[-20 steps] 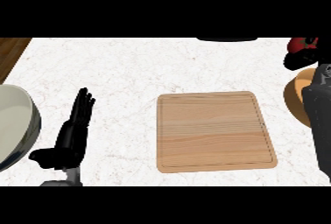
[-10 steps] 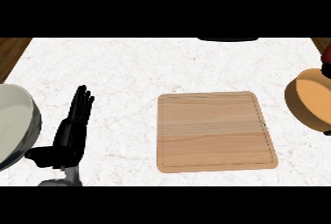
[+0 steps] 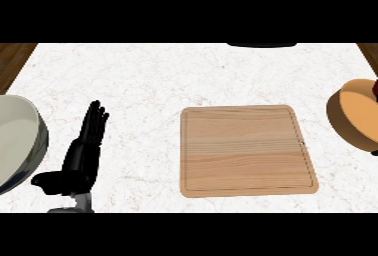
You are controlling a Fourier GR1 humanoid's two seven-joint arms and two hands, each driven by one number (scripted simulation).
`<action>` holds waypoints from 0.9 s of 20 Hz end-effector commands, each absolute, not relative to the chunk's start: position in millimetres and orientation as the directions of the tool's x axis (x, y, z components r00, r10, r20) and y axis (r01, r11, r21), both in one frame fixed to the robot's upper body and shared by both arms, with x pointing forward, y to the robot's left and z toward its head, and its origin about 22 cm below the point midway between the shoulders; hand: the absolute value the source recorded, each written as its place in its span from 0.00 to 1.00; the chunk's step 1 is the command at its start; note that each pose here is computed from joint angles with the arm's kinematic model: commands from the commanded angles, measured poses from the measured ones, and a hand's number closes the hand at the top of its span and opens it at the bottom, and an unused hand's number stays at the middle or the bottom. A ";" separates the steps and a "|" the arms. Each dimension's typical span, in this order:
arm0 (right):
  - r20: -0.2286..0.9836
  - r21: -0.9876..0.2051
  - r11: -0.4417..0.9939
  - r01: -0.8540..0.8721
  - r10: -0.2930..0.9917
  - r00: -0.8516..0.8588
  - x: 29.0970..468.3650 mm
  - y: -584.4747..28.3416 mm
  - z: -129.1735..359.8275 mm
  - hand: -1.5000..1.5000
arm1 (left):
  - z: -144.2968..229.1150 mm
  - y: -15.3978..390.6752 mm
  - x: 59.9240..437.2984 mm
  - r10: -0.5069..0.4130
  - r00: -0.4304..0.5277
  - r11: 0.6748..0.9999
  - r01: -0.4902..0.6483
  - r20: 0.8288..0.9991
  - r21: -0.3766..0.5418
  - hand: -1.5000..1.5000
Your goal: Pick the tomato from the cutting board and place it in the pot
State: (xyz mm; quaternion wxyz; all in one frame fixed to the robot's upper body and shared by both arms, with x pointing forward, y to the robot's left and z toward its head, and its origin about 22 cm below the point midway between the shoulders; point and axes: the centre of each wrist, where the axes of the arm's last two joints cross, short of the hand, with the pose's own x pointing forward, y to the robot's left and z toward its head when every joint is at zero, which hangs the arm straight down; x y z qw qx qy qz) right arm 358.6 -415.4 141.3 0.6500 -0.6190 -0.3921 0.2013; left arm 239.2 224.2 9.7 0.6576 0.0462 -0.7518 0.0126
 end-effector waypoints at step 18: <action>0.874 -0.451 0.543 0.708 0.428 0.229 330.0 -486.5 137.9 0.00 | 2.6 214.1 235.9 -0.047 -0.116 0.996 -0.084 0.992 0.037 0.50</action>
